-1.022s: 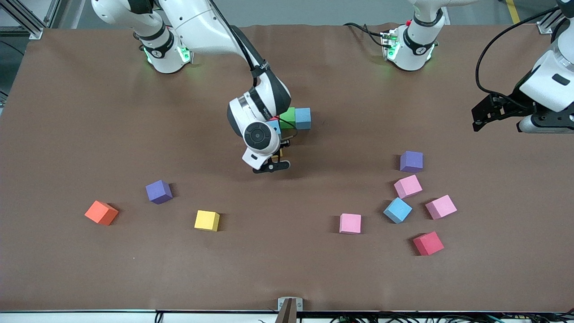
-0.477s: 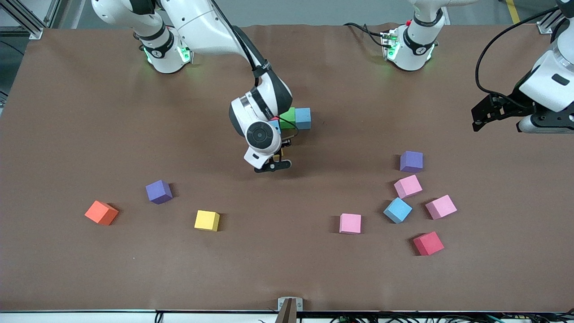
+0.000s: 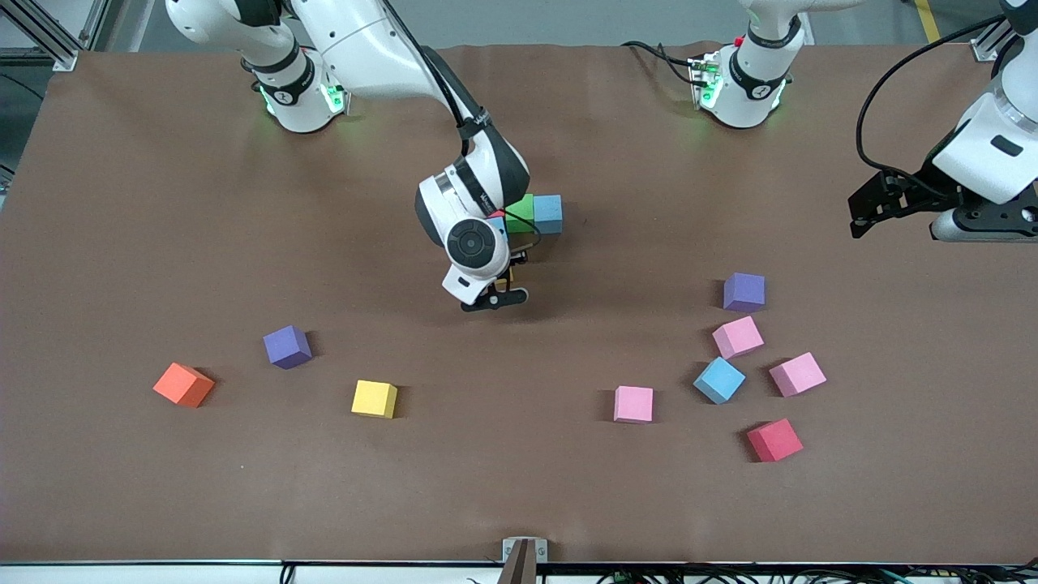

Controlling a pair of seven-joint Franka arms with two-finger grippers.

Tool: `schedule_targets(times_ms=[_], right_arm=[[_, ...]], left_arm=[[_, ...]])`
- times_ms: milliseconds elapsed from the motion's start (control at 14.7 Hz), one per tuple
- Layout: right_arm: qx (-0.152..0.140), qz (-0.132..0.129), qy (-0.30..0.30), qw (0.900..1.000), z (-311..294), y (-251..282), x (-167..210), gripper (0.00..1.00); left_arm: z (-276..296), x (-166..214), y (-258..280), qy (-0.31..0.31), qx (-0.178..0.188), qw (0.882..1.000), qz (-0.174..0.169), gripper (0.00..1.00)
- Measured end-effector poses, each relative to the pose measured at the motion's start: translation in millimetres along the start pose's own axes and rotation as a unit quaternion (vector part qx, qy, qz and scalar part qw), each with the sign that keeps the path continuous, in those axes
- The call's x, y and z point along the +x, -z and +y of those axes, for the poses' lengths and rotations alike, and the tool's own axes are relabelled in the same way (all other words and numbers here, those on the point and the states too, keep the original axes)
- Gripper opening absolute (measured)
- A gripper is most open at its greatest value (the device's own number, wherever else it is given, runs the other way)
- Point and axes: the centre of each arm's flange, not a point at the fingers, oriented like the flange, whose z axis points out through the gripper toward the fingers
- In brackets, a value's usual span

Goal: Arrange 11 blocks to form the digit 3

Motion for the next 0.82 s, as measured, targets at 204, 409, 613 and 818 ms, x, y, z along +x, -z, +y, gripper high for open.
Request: schedule_targets(times_ms=[204, 409, 613, 818], right_arm=[[0.002, 0.005, 0.001, 1.000, -2.2, 0.2, 0.0, 0.59], [0.002, 0.005, 0.001, 1.000, -2.2, 0.0, 0.0, 0.59], [0.002, 0.004, 0.001, 1.000, -2.2, -0.1, 0.0, 0.59], [0.002, 0.004, 0.001, 1.000, -2.2, -0.2, 0.0, 0.59]], left_arm=[[0.0, 0.5, -1.2, 0.000, 0.000, 1.000, -0.001, 1.00], [0.0, 3.6, -5.0, 0.000, -0.001, 1.000, 0.000, 1.00], [0.2, 7.4, -8.4, 0.000, -0.002, 1.000, 0.004, 1.00], [0.5, 9.8, -9.9, 0.000, -0.003, 1.000, 0.008, 1.00]])
